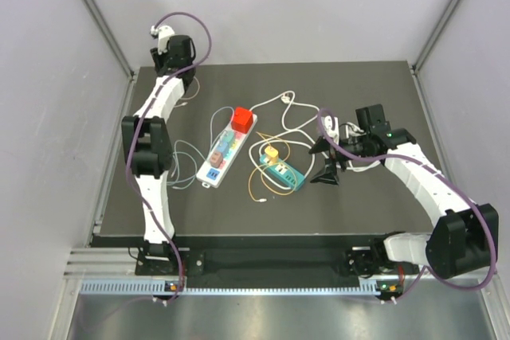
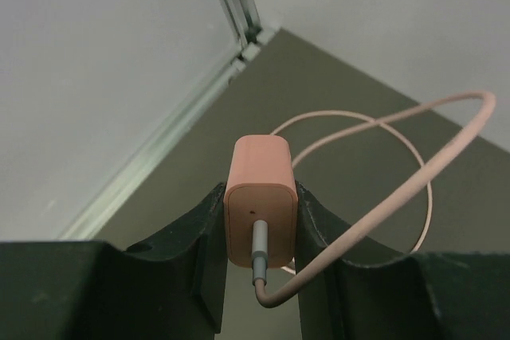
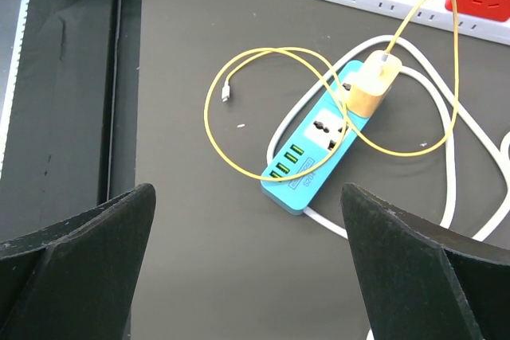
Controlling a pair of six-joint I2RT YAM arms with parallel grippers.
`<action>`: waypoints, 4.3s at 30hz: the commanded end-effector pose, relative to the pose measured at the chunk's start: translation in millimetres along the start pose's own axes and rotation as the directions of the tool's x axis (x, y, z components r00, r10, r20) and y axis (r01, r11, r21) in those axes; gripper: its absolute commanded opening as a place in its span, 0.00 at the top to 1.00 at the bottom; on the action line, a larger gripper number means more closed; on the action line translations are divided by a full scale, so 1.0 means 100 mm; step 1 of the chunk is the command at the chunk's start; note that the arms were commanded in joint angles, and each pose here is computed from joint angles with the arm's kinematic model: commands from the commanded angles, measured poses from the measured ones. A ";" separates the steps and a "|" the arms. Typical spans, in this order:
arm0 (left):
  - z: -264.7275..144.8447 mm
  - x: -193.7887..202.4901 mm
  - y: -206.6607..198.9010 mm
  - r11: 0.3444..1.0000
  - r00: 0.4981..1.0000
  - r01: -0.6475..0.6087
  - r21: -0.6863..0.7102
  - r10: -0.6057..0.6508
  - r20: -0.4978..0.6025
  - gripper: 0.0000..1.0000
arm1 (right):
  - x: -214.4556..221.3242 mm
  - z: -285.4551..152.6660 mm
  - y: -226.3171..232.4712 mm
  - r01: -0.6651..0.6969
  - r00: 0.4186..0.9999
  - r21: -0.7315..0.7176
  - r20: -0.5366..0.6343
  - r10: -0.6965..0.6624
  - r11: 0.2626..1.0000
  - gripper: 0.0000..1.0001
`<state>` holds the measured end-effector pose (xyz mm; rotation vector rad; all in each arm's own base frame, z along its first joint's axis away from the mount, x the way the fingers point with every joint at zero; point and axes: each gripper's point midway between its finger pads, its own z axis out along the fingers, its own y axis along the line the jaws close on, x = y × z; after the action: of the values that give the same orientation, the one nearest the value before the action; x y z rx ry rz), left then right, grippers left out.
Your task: Pull the plug off the socket
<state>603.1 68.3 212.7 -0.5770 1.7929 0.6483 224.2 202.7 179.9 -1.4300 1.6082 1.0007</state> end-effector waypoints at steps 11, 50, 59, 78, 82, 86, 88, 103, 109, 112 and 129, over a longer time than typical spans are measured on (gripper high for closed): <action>0.32 1.24 -0.06 0.978 0.917 0.164 0.130 -0.103 -0.384 0.69 | -0.24 -0.09 -0.06 0.082 0.995 0.009 0.053 -0.082 0.997 0.00; -2.94 0.96 0.29 0.240 0.799 0.592 0.769 -0.049 -0.600 0.09 | -0.04 0.34 -0.41 0.040 0.991 0.277 -0.134 -0.003 0.960 0.00; -3.57 1.05 0.80 0.156 0.817 0.577 0.802 -0.124 -0.563 0.07 | -0.31 0.87 -0.74 -0.152 0.985 0.467 -0.004 0.174 0.871 0.00; -3.79 1.56 1.04 0.118 0.683 0.728 0.675 -0.204 -0.701 0.01 | -0.01 1.54 -1.04 -0.077 0.946 0.525 -0.231 0.229 0.847 0.35; -3.82 1.60 1.03 0.114 0.680 0.732 0.671 -0.186 -0.710 0.01 | 0.12 1.61 -1.03 -0.051 0.932 0.539 -0.275 0.234 0.841 0.47; -3.83 1.65 1.03 0.112 0.676 0.736 0.668 -0.173 -0.716 0.01 | 0.20 1.65 -1.02 -0.028 0.923 0.548 -0.308 0.233 0.836 0.53; -3.84 1.67 1.03 0.111 0.672 0.740 0.663 -0.166 -0.722 0.01 | 0.26 1.64 -1.05 -0.015 0.915 0.561 -0.325 0.237 0.827 0.61; -4.16 1.70 0.64 0.037 0.647 0.762 0.646 -0.040 -0.761 0.01 | -0.50 0.97 -0.86 -0.026 0.988 0.335 -0.133 0.074 0.942 1.00; -4.53 1.62 0.17 -0.035 0.678 0.735 0.677 0.011 -0.735 0.02 | -0.61 0.61 -0.72 -0.144 0.988 0.274 0.088 0.125 0.951 1.00; -4.67 1.48 -0.08 -0.059 0.698 0.714 0.697 -0.013 -0.716 0.02 | -0.51 0.51 -0.72 -0.225 0.972 0.294 0.132 0.194 0.929 1.00; -5.01 1.63 -0.96 0.008 0.754 0.656 0.755 0.039 -0.656 0.09 | -0.63 0.23 -0.70 -0.359 0.911 0.323 0.324 0.254 0.875 1.00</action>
<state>256.2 -341.7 138.0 -0.1424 2.0723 -1.2995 294.9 241.7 181.7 -0.7666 1.8941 0.9215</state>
